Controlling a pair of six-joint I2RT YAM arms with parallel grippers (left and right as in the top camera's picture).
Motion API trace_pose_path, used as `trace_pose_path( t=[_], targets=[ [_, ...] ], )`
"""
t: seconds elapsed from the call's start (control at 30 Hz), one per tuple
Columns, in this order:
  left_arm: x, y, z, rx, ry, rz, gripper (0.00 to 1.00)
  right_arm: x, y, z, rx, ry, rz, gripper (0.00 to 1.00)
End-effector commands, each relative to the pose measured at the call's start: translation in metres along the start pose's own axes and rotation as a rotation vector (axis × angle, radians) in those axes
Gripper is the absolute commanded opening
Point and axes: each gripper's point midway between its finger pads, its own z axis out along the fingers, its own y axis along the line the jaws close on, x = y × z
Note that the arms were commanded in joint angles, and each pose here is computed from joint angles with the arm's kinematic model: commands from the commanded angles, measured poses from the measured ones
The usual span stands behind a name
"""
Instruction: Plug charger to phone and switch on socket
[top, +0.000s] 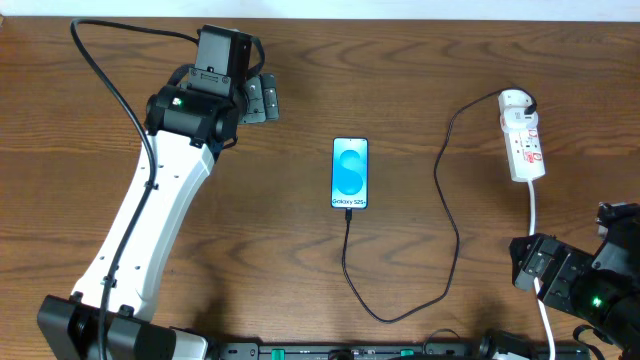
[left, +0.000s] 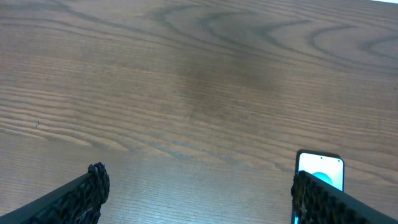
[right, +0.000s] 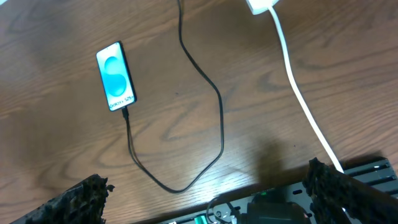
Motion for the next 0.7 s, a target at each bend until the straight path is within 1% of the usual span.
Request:
trace_pose_path(
  t=[0.0,0.17,0.3,0.43,0.67],
  targets=[
    [-0.002,0.004,0.001,-0.017,-0.006,-0.001,0.95,0.001,-0.003,0.001,0.019,0.005,-0.027,0.99],
    [-0.002,0.004,0.001,-0.017,-0.006,-0.001,0.95,-0.001,-0.009,0.001,0.052,-0.006,-0.037,0.99],
    [-0.002,0.004,0.001,-0.017,-0.006,-0.001,0.95,-0.007,-0.005,0.003,0.029,-0.035,-0.073,0.99],
    [-0.002,0.004,0.001,-0.017,-0.006,-0.001,0.95,-0.011,0.008,0.004,-0.048,-0.139,-0.206,0.99],
    [-0.002,0.004,0.001,-0.017,-0.006,-0.001,0.95,0.007,0.019,0.017,-0.138,-0.319,-0.388,0.99]
  ],
)
